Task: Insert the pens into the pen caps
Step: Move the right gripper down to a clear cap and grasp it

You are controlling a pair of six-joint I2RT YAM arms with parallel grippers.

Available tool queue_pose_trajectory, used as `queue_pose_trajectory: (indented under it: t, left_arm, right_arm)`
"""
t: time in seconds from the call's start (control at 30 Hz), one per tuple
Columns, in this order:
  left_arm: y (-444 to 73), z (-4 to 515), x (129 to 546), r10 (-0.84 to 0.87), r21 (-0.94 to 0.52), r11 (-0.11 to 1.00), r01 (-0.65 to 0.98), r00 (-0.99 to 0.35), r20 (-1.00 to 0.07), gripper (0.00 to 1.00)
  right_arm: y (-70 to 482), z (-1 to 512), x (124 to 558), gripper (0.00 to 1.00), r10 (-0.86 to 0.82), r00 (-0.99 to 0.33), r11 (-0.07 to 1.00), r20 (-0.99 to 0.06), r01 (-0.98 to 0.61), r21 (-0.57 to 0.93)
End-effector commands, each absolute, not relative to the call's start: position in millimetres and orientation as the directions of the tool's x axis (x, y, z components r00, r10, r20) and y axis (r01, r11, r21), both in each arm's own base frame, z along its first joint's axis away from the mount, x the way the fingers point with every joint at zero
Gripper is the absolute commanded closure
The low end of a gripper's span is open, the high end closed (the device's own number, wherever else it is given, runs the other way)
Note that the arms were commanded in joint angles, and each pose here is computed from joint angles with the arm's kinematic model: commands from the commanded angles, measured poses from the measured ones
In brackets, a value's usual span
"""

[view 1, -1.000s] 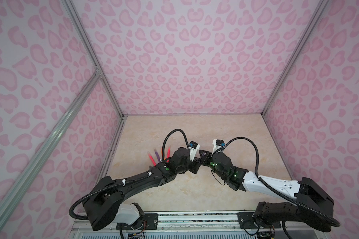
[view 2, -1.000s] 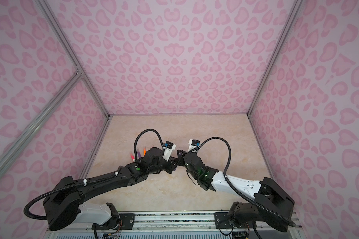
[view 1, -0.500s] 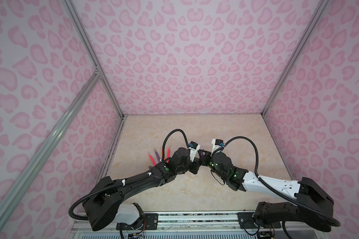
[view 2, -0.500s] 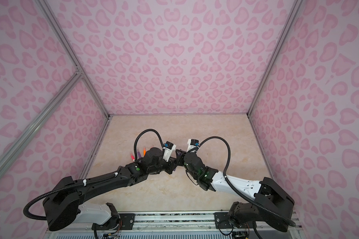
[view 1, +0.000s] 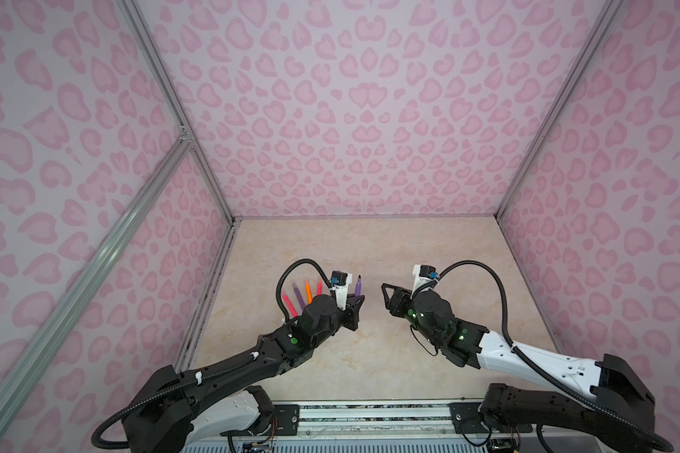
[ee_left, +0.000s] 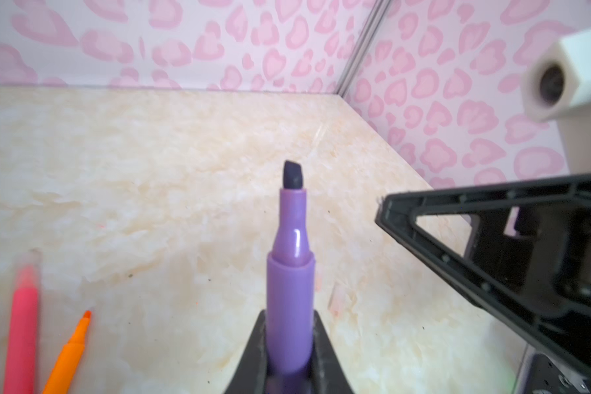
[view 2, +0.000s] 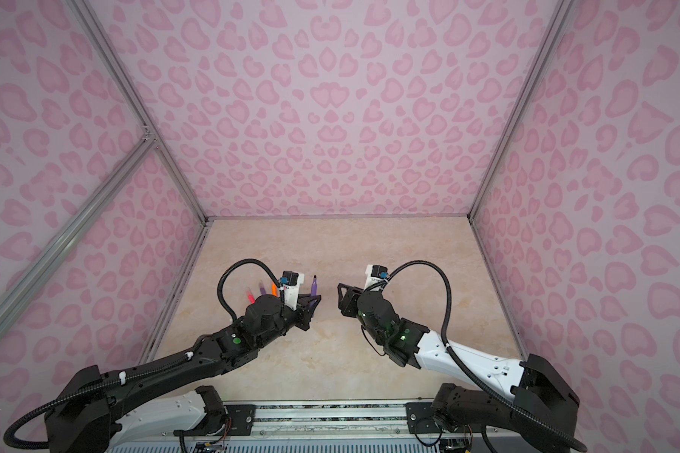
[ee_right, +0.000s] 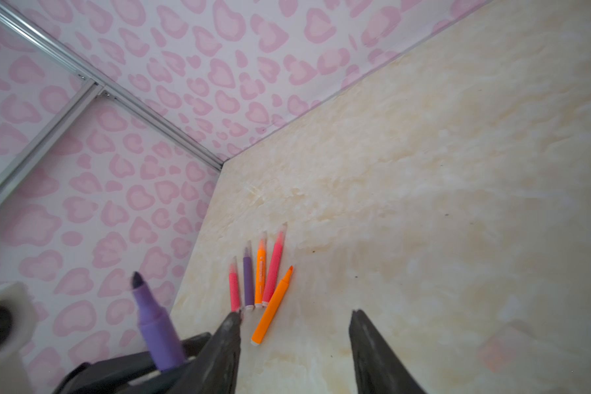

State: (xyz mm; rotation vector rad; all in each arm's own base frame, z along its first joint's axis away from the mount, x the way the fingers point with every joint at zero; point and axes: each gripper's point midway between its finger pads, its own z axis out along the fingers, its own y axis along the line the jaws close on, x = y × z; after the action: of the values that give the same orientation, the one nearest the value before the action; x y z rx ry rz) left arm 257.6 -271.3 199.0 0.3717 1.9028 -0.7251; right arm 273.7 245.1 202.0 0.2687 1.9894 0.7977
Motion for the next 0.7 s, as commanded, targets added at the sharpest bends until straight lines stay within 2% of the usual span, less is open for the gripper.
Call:
queue_pose_trajectory:
  t: [0.0, 0.1, 0.27, 0.47, 0.67]
  left_arm:
    - [-260.8, 222.5, 269.2, -0.091, -0.245, 0.814, 0.527, -0.301, -0.949, 0.97]
    - [-239.9, 207.3, 283.3, -0.055, -0.177, 0.897, 0.405, -0.295, -0.954, 0.96]
    - [-251.0, 199.1, 287.2, -0.01, -0.154, 0.892, 0.425, -0.322, -0.947, 0.96]
    - [-251.5, 190.0, 292.6, -0.005, -0.153, 0.907, 0.392, -0.353, -0.936, 0.96]
    - [-260.0, 190.1, 292.0, -0.001, -0.17, 0.894, 0.415, -0.376, -0.927, 0.96]
  right_arm:
    - [203.3, 178.3, 266.6, 0.44, 0.443, -0.496, 0.854, -0.747, -0.022, 0.52]
    - [169.2, 156.1, 257.5, 0.42, 0.422, -0.471, 0.892, -0.775, 0.064, 0.447]
    - [134.9, 118.0, 244.2, 0.41, 0.441, -0.462, 0.893, -0.769, 0.144, 0.426]
    - [135.1, 109.7, 241.6, 0.39, 0.416, -0.478, 0.903, -0.773, 0.121, 0.411]
    - [157.9, 90.8, 248.7, 0.39, 0.331, -0.567, 0.936, -0.754, 0.099, 0.337]
